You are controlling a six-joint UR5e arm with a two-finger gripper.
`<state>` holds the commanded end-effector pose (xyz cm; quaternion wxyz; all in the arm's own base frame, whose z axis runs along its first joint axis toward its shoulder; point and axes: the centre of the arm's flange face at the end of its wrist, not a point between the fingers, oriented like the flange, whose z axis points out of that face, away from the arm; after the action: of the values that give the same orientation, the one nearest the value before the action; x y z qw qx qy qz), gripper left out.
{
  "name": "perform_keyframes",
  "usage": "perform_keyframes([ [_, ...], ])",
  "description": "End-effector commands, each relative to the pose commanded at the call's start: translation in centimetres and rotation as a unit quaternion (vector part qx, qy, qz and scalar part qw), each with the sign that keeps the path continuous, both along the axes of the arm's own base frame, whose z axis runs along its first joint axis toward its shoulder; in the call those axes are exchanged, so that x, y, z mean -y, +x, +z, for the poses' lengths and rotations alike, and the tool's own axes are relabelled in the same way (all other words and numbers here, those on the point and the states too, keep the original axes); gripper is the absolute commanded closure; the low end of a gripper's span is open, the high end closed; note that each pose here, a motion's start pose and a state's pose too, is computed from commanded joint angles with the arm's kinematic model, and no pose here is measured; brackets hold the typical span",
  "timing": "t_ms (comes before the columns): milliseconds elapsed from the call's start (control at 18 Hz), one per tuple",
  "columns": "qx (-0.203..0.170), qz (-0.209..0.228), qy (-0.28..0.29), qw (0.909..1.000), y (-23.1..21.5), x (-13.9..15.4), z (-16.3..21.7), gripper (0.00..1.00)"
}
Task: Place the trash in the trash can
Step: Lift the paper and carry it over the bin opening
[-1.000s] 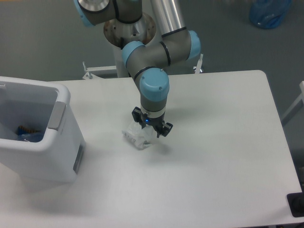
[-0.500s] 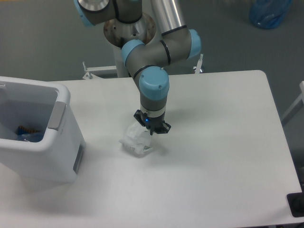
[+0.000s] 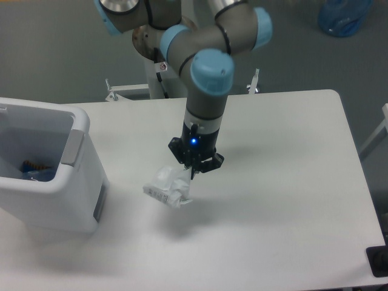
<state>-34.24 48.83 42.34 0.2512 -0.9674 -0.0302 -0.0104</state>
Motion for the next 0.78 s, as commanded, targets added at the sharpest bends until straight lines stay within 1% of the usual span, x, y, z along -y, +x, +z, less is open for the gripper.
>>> perform_keyframes([
  [222, 0.014, 0.004, 0.076, 0.997, 1.5, -0.6, 6.1, 1.0],
  [333, 0.02, -0.007, 0.119, 0.9926, 3.0, -0.6, 9.5, 1.0],
  [444, 0.024, -0.019, 0.149, 0.9884, 4.9, -0.2, 12.1, 1.0],
  [556, 0.022, -0.037, 0.158, 0.9864, 7.3, -0.5, 13.2, 1.0],
  [778, 0.03, -0.084, 0.155, 0.9839, 13.3, -2.5, 13.4, 1.0],
])
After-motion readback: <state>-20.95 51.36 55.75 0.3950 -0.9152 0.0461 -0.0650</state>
